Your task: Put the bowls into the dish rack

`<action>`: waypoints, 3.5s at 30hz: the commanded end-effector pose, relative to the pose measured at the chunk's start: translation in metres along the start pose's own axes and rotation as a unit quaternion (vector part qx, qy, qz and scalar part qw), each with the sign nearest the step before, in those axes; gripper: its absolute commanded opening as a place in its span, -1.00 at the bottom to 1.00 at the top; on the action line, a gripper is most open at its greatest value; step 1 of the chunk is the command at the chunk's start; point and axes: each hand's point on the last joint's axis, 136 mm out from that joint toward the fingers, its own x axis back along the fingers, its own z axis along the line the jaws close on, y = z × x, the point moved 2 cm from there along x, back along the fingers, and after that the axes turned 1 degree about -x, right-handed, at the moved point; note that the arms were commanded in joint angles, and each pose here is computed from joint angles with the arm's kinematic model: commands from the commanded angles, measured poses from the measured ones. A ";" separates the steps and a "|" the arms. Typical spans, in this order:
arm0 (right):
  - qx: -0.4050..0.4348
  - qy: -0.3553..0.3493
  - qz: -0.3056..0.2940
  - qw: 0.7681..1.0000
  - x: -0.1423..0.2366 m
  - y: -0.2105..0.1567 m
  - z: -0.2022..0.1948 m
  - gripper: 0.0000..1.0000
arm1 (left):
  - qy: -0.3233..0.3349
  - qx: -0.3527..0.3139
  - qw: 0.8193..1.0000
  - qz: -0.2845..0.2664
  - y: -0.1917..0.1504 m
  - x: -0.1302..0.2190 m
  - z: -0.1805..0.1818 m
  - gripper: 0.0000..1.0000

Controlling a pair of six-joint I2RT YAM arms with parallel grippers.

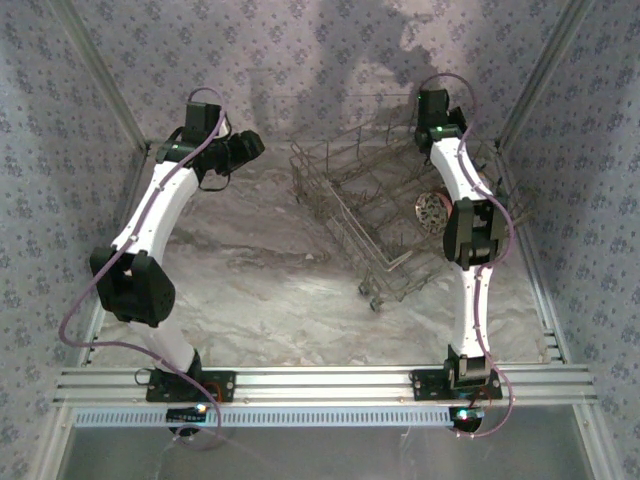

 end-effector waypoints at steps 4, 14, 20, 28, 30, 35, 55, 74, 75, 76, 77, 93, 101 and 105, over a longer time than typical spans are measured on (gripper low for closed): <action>0.007 -0.021 0.001 1.000 0.007 0.009 0.002 -1.00 | -0.014 -0.007 1.000 -0.003 0.004 0.002 -0.001 0.32; 0.019 -0.030 0.037 0.999 0.007 -0.006 0.009 -1.00 | -0.011 0.000 1.000 0.000 -0.002 0.002 0.009 0.32; 0.020 -0.054 0.045 0.997 0.008 -0.005 0.007 -1.00 | -0.010 -0.002 1.000 0.002 -0.004 0.001 0.012 0.33; 0.024 -0.072 0.065 0.995 0.003 -0.014 0.002 -1.00 | -0.011 0.001 1.000 0.011 -0.008 -0.005 0.015 0.33; 0.024 -0.080 0.068 0.994 0.002 -0.015 -0.001 -1.00 | -0.012 0.001 1.000 0.011 -0.008 -0.005 0.015 0.33; 0.020 -0.086 0.070 0.994 0.002 -0.016 -0.002 -1.00 | -0.015 0.002 1.000 0.011 -0.007 -0.006 0.013 0.33; 0.014 -0.091 0.079 0.993 0.004 -0.018 -0.003 -1.00 | -0.023 0.000 1.000 0.020 -0.009 -0.009 0.012 0.32; 0.052 -0.066 0.062 0.994 0.010 -0.009 0.022 -1.00 | -0.054 -0.036 0.997 0.033 0.002 -0.021 0.005 0.33; 0.055 -0.065 0.062 0.994 0.009 -0.009 0.024 -1.00 | -0.055 -0.035 0.997 0.033 0.003 -0.022 0.005 0.33; 0.059 -0.064 0.061 0.994 0.009 -0.009 0.028 -1.00 | -0.056 -0.035 0.997 0.034 0.003 -0.022 0.005 0.33; 0.059 -0.063 0.060 0.994 0.009 -0.009 0.029 -1.00 | -0.057 -0.035 0.997 0.034 0.005 -0.023 0.006 0.33; 0.079 -0.057 0.068 0.993 0.002 -0.016 0.040 -1.00 | -0.065 -0.039 0.996 0.036 0.007 -0.023 0.005 0.33; 0.089 -0.051 0.069 0.992 0.001 -0.018 0.044 -1.00 | -0.067 -0.033 0.997 0.038 0.003 -0.024 0.008 0.33; 0.094 -0.062 0.076 0.991 0.001 -0.021 0.043 -1.00 | -0.068 -0.032 0.996 0.038 0.003 -0.024 0.008 0.33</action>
